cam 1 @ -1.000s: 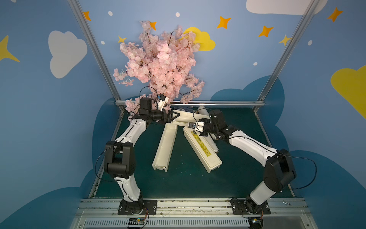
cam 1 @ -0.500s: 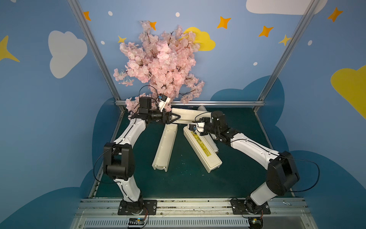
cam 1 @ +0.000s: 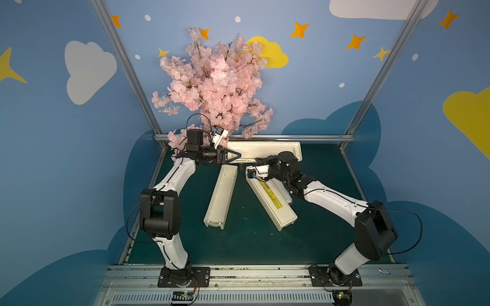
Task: Put plastic wrap rolls into dispensers
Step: Pick up the lid from the center of the board.
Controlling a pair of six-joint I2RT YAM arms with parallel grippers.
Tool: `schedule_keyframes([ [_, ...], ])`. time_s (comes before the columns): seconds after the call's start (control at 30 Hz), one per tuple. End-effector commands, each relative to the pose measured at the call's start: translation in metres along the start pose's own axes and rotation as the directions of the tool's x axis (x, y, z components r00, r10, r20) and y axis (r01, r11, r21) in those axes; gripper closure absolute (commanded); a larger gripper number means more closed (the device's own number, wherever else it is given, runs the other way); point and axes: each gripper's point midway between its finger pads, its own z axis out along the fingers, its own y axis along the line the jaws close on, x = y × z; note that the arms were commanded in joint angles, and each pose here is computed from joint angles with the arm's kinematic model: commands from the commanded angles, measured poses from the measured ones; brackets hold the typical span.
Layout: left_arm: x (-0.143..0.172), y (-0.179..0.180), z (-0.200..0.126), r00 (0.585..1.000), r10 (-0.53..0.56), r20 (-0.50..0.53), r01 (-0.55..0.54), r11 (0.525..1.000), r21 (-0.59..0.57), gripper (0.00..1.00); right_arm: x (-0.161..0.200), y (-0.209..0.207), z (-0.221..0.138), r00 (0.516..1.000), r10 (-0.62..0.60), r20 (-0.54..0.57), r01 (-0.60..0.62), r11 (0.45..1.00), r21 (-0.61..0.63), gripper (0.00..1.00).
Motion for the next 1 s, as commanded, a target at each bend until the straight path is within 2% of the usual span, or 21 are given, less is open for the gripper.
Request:
schedule_keyframes([
  [0.0, -0.005, -0.011, 0.005, 1.0, 0.014, 0.002, -0.014, 0.998, 0.057, 0.34, 0.009, -0.005, 0.01, 0.997, -0.036, -0.068, 0.041, 0.997, 0.062, 0.97],
  [0.1, -0.008, -0.013, 0.004, 1.0, 0.021, 0.015, -0.021, 0.998, 0.053, 0.44, 0.01, -0.002, 0.014, 0.997, -0.03, -0.077, 0.035, 0.997, 0.063, 0.9],
  [0.33, -0.006, -0.015, 0.001, 0.998, 0.051, 0.03, -0.051, 0.999, 0.009, 0.65, 0.014, 0.005, 0.017, 0.996, 0.003, -0.09, 0.003, 0.998, 0.058, 0.6],
  [0.47, -0.005, -0.015, -0.002, 0.997, 0.07, 0.037, -0.069, 0.997, -0.03, 0.71, 0.015, 0.004, 0.016, 0.995, 0.033, -0.092, -0.027, 0.997, 0.072, 0.44],
  [0.6, -0.006, -0.018, -0.012, 0.99, 0.137, 0.031, -0.131, 0.981, -0.145, 0.71, 0.013, -0.001, 0.007, 0.991, 0.109, -0.077, -0.1, 0.989, 0.108, 0.28],
  [0.7, -0.004, -0.013, -0.024, 0.983, 0.183, -0.015, -0.18, 0.942, -0.283, 0.7, 0.007, 0.003, -0.004, 0.985, 0.167, -0.047, -0.163, 0.984, 0.075, 0.18],
  [0.97, 0.008, -0.022, -0.072, 0.944, 0.288, -0.162, -0.327, 0.751, -0.573, 0.66, -0.021, 0.024, -0.043, 0.935, 0.35, 0.057, -0.342, 0.933, -0.117, 0.16],
])
